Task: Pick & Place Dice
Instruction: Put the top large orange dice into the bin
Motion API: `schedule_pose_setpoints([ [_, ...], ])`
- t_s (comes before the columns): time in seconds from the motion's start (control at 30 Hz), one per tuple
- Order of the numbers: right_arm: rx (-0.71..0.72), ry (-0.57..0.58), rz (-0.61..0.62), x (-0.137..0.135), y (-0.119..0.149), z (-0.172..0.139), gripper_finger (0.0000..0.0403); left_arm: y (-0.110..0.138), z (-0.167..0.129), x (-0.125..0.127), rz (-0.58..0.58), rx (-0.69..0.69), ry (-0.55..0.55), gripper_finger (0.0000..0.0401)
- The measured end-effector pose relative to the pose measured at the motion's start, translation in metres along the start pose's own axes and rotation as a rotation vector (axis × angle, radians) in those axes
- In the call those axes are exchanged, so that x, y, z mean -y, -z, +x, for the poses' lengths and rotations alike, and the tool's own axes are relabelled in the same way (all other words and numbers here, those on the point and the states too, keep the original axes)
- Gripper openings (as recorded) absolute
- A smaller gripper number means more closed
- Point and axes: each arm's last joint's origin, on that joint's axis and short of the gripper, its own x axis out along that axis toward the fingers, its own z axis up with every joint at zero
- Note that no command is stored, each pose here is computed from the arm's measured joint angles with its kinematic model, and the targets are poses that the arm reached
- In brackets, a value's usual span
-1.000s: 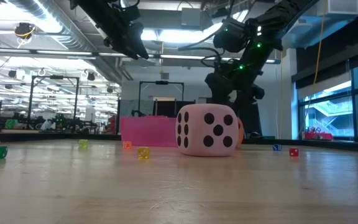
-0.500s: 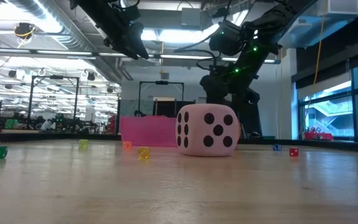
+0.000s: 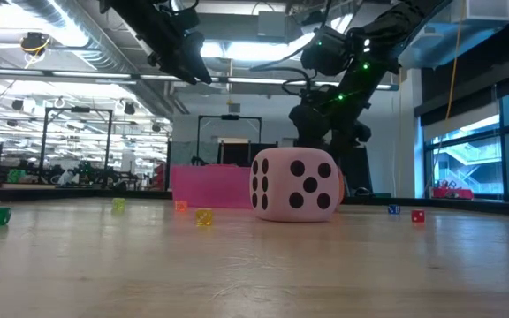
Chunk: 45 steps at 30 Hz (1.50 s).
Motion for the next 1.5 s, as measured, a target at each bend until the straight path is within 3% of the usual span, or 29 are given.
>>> schedule_pose_setpoints([
  [1.5,0.005,0.100,0.054,-0.005,0.013,-0.008,0.0400,0.000,0.000,0.000,0.000,0.000,0.001,0.0306],
])
